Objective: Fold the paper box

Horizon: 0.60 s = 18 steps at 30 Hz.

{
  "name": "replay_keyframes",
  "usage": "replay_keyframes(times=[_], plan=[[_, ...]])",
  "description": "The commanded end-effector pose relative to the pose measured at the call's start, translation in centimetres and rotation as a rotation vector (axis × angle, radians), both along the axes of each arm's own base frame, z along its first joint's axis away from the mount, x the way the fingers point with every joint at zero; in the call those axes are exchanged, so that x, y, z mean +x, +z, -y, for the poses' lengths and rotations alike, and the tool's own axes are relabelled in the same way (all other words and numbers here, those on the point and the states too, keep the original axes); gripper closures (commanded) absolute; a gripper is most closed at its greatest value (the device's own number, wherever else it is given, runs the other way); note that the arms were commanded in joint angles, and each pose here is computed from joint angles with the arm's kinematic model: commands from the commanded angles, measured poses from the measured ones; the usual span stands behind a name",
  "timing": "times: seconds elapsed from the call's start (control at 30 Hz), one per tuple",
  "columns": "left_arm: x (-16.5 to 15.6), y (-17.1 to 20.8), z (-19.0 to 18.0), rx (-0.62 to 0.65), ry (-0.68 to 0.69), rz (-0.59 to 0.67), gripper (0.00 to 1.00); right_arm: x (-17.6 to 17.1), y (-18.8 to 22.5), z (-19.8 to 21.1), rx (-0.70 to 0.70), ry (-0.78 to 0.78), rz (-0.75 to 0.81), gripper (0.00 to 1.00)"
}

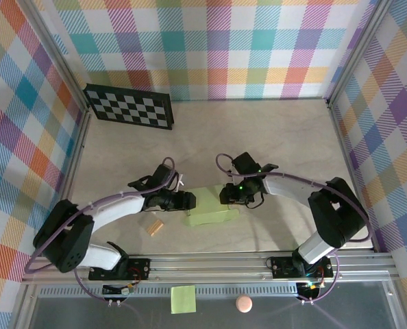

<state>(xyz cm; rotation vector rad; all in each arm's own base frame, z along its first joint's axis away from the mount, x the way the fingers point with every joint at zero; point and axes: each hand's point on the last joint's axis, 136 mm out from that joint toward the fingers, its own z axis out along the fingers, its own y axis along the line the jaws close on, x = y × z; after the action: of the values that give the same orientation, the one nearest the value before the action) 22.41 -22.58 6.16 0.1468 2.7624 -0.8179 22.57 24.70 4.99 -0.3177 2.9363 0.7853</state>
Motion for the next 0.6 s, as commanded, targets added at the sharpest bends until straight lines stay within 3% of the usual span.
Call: replay_keyframes(times=[0.0, 0.33, 0.57], plan=[[0.6, 1.5, -1.5, 0.08, -0.022, 0.085, 0.42, 0.3, 0.7, 0.4, -0.008, -0.003, 0.034, 0.58], [3.6, 6.1, 1.7, 0.1, -0.376, 0.328, 0.43, 2.3, 3.8, 2.5, -0.038, -0.067, 0.19, 0.53], [5.2, 4.7, 4.6, 0.109, -0.616, 0.292, 0.46, 2.9, 5.9, 3.3, -0.018, -0.085, 0.242, 0.51]])
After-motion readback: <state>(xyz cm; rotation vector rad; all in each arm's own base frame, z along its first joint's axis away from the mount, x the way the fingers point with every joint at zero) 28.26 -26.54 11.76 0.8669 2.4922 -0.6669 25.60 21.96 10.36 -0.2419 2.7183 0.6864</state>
